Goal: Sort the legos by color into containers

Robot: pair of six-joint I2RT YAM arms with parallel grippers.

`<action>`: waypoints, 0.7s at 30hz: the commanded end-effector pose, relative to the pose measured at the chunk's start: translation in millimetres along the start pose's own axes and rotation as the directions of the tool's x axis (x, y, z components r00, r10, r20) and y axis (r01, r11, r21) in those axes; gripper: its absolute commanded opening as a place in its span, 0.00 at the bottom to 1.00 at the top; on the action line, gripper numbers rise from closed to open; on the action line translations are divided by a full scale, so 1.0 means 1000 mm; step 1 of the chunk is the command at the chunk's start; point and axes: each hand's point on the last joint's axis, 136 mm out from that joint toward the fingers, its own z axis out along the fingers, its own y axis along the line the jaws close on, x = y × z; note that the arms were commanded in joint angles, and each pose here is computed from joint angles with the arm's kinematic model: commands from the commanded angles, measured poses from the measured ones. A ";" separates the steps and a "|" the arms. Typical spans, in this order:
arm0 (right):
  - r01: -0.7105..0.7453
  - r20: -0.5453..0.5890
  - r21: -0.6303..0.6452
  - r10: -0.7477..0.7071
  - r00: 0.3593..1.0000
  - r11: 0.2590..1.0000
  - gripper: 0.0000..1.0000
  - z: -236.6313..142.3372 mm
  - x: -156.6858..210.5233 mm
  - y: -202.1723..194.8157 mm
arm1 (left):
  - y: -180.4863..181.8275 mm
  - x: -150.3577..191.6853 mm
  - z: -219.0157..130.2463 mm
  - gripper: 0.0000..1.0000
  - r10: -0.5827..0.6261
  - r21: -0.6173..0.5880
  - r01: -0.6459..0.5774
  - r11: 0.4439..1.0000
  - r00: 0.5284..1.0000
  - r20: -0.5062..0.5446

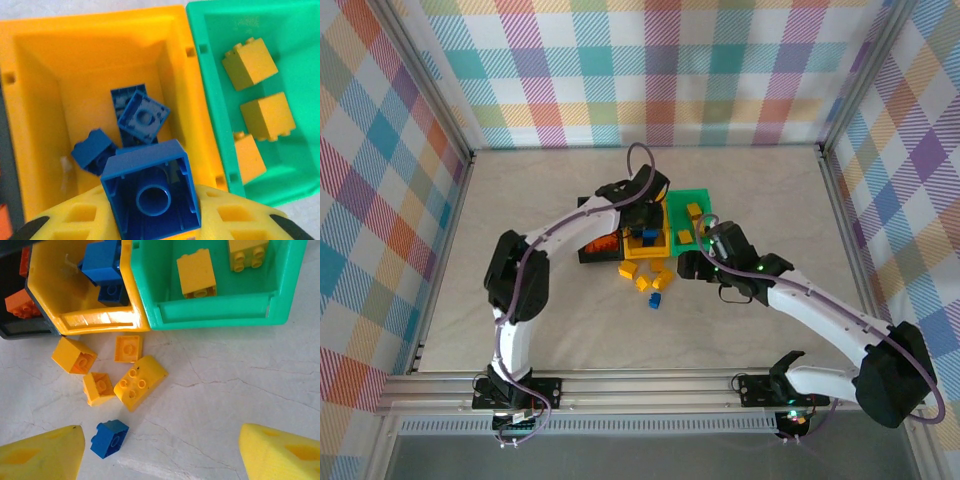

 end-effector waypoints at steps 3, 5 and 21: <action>-0.011 -0.024 -0.039 0.010 1.000 0.999 0.81 0.000 0.008 0.003 | 0.012 -0.010 0.008 0.47 0.008 -0.057 -0.010 0.998 0.999 -0.035; -0.012 -0.048 -0.057 0.009 0.999 0.998 0.81 0.004 0.014 0.006 | 0.009 -0.011 0.008 0.64 0.005 -0.046 -0.007 0.999 0.999 -0.037; 0.096 -0.222 -0.129 -0.123 0.967 0.987 0.81 0.047 0.076 0.063 | 0.047 0.067 -0.094 1.00 -0.108 0.107 0.103 0.989 0.994 0.037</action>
